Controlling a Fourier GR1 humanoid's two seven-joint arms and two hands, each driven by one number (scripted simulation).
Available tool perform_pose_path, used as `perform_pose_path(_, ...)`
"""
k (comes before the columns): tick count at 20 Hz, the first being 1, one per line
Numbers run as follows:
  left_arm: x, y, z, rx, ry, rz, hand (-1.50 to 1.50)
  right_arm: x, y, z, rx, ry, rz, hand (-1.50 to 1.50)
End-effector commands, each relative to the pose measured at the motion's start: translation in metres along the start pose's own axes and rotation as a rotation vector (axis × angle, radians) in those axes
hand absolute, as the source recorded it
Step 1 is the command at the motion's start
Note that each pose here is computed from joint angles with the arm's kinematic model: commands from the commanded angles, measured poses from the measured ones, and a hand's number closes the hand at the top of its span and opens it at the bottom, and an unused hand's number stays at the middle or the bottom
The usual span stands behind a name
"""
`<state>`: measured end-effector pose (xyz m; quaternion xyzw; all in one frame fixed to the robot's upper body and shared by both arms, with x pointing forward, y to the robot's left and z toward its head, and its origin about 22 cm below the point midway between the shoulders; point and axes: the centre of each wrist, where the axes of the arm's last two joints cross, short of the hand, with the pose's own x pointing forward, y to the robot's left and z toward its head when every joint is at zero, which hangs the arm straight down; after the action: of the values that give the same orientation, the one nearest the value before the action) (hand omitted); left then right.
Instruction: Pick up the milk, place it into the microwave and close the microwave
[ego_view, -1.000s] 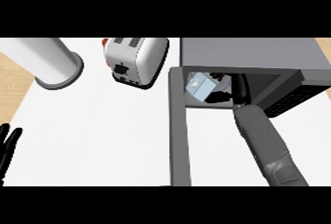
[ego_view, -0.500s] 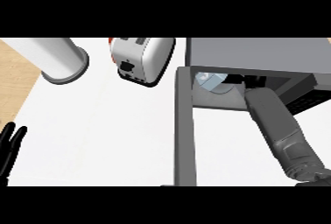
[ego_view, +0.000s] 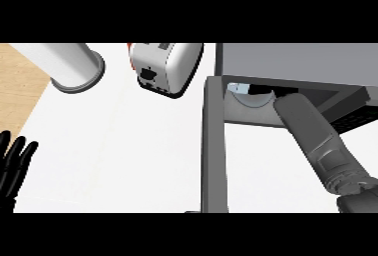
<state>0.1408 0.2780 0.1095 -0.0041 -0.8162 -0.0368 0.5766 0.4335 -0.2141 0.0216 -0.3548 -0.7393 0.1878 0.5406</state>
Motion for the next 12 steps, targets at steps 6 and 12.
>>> perform_pose_path(6, 0.001, 0.002, 0.006, -0.015, -0.002, -0.018, -1.50, 0.020, 0.018, 0.000, 0.061, 0.009, -0.034, -1.50)
perform_pose_path(12, -0.003, -0.006, 0.009, -0.015, 0.011, -0.029, -1.50, 0.016, 0.016, 0.001, -0.017, 0.023, -0.046, -1.50)
